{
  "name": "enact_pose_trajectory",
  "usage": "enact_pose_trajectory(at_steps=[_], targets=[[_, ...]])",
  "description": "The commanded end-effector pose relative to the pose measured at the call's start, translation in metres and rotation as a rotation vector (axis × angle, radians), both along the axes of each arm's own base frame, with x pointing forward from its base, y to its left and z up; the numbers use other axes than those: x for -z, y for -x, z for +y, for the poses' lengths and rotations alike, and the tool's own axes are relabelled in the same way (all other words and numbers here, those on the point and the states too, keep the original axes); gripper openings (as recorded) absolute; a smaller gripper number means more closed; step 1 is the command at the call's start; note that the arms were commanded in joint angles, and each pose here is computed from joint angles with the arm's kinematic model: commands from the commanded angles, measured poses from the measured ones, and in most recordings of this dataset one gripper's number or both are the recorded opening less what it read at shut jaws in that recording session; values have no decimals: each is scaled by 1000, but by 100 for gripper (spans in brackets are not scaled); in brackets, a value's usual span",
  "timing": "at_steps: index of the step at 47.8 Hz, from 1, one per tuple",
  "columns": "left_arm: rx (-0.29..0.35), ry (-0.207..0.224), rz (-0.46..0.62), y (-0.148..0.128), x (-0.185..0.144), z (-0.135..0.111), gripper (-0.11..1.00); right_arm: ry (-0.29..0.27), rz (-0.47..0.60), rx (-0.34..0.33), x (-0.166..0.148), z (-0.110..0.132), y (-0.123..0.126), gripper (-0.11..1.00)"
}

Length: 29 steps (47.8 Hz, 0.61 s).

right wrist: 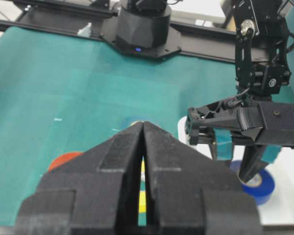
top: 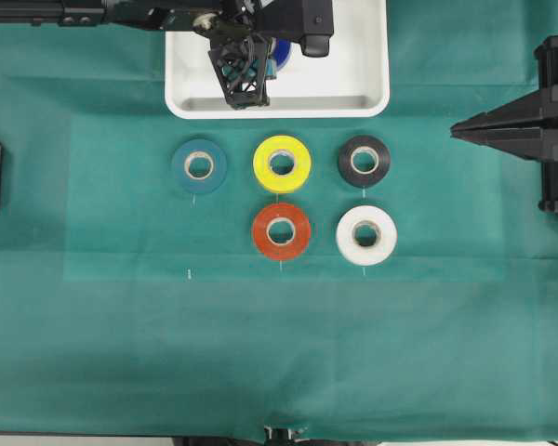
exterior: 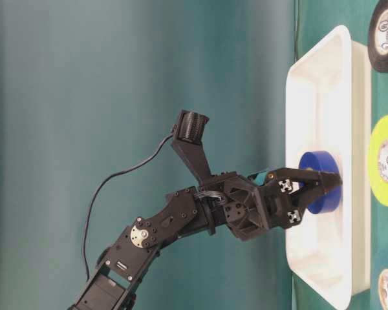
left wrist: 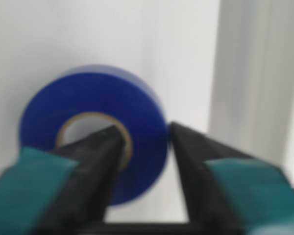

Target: Place the tape from the fixed location into the white case.

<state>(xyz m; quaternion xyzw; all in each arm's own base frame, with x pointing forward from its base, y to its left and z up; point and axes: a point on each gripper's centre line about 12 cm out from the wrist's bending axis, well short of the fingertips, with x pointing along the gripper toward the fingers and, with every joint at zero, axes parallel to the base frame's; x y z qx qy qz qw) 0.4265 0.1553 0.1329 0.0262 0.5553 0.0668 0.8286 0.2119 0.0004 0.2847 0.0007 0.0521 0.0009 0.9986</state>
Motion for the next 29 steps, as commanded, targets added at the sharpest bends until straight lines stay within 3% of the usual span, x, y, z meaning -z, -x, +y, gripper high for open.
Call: enact_pose_trajectory(at_steps=[1, 7, 9, 15, 29], targets=[[-2, -13, -36, -3, -14, 2, 51, 3, -28, 0, -11, 0, -3, 0], [-2, -12, -33, -2, -15, 1, 88, 3, -26, 0, -11, 0, -3, 0], [-2, -13, -36, -1, -16, 1, 93, 1, -28, 0, -11, 0, -3, 0], [-2, -16, -45, -1, -20, 1, 84, 3, -29, 0, -12, 0, -3, 0], [2, -16, -55, 3, -46, -4, 85, 1, -29, 0, -12, 0, -3, 0]])
